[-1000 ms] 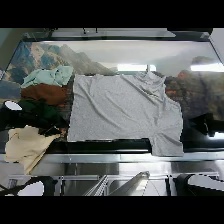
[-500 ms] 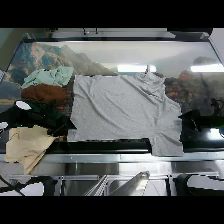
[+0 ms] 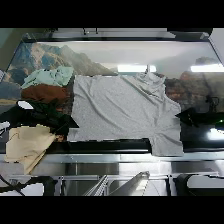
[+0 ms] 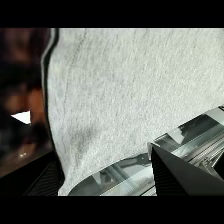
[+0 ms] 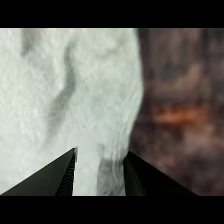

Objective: Fold the shirts.

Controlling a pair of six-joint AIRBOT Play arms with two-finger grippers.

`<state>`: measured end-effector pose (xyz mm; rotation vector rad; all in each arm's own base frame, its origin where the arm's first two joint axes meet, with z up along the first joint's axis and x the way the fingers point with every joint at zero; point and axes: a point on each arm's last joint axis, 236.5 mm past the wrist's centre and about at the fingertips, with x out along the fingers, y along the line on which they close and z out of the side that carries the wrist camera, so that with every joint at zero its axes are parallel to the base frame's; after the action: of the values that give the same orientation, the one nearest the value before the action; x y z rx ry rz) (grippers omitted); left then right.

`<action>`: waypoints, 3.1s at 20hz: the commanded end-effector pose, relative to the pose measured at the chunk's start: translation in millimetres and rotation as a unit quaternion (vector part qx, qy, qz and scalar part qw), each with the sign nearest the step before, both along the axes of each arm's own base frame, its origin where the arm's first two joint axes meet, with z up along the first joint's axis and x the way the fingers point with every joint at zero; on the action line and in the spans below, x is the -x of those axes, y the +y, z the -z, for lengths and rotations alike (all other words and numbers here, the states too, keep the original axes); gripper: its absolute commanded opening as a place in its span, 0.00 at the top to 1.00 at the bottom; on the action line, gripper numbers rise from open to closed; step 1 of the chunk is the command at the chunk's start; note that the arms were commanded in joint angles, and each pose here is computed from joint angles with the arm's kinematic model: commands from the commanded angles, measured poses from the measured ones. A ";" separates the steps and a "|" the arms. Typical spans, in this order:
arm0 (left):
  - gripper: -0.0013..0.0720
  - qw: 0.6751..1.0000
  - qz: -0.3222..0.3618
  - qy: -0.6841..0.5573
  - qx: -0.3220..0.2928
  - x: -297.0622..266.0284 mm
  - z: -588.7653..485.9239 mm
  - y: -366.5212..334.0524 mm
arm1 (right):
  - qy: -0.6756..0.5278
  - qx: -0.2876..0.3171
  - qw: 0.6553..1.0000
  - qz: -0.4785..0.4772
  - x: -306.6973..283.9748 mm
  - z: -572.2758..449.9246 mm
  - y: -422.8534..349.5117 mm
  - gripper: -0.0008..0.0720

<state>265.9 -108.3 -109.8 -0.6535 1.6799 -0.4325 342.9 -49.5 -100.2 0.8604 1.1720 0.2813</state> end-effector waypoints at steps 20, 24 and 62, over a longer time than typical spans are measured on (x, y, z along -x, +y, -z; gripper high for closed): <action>0.17 1.000 0.003 0.001 0.002 1.3 -0.6 -1.2 | 0.019 0.021 0.997 -0.071 -14.9 -16.5 -35.5 0.49; 0.17 1.000 0.022 0.017 0.012 12.6 -4.3 -3.2 | 0.017 0.020 0.998 -0.053 -13.4 -19.7 -49.6 0.49; 0.95 0.985 0.089 -0.054 0.138 -7.4 -67.7 -63.9 | 0.017 -0.147 0.985 -0.091 3.6 -50.1 16.5 0.97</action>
<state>256.7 -147.5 -87.3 -0.5674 1.6895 -0.6506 316.8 -50.3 -98.4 0.9088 1.4007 0.4766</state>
